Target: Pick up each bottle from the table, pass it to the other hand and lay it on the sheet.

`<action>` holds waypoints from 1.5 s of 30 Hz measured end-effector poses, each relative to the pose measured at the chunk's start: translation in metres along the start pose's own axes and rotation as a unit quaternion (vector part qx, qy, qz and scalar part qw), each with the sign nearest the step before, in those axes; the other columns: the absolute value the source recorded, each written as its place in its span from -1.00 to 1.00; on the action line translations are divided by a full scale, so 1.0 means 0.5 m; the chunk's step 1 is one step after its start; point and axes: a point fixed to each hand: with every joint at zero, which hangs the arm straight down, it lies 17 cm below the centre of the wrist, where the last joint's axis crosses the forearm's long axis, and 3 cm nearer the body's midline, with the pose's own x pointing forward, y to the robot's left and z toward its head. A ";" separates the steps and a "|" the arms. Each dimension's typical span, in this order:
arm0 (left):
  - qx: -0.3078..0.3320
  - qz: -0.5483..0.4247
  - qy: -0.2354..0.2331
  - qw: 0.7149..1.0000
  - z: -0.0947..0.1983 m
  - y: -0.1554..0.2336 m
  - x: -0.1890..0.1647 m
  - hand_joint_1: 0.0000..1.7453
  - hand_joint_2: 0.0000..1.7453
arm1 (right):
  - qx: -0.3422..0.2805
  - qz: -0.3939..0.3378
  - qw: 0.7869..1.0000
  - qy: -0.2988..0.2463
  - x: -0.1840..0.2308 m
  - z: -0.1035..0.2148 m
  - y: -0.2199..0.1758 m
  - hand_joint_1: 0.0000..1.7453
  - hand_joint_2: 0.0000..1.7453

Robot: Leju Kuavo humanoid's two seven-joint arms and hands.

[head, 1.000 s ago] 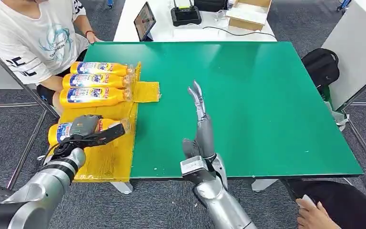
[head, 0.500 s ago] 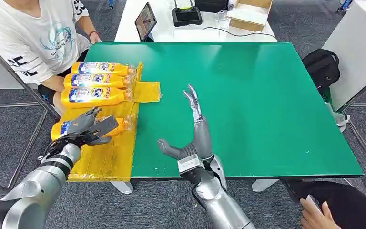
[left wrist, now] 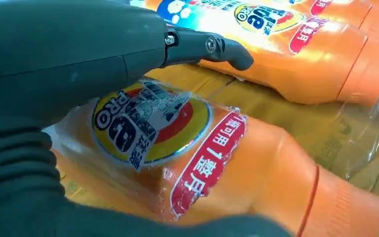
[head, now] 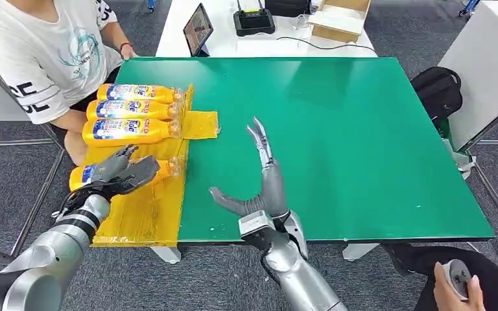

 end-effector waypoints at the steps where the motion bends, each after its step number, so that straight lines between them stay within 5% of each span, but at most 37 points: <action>1: 0.000 0.007 -0.002 1.000 0.000 0.000 0.002 -1.00 -1.00 | 0.001 0.001 1.000 0.001 -0.002 0.000 0.001 -1.00 1.00; 13: 0.021 0.242 -0.074 0.967 0.010 0.029 0.055 -1.00 -1.00 | 0.011 -0.032 0.999 0.035 -0.035 0.015 0.013 -1.00 1.00; 16: 0.059 0.319 -0.103 0.940 0.017 0.056 0.074 -1.00 -1.00 | 0.015 -0.037 0.998 0.040 -0.041 0.018 0.017 -1.00 1.00; 17: 0.080 0.343 -0.111 0.929 0.020 0.069 0.079 -1.00 1.00 | 0.016 -0.036 0.998 0.041 -0.042 0.020 0.017 -1.00 1.00; 24: 0.343 0.426 -0.120 0.829 0.099 0.226 0.054 -1.00 1.00 | 0.008 -0.005 1.000 0.029 -0.041 0.033 0.012 -1.00 1.00; 34: 0.443 0.429 -0.207 0.760 0.230 0.326 0.171 -1.00 1.00 | -0.039 0.025 0.999 0.027 -0.044 0.058 -0.030 -1.00 1.00; 45: 0.453 0.502 -0.292 0.677 0.423 0.325 0.285 -1.00 1.00 | -0.139 0.060 0.987 0.060 -0.023 0.161 -0.134 -1.00 1.00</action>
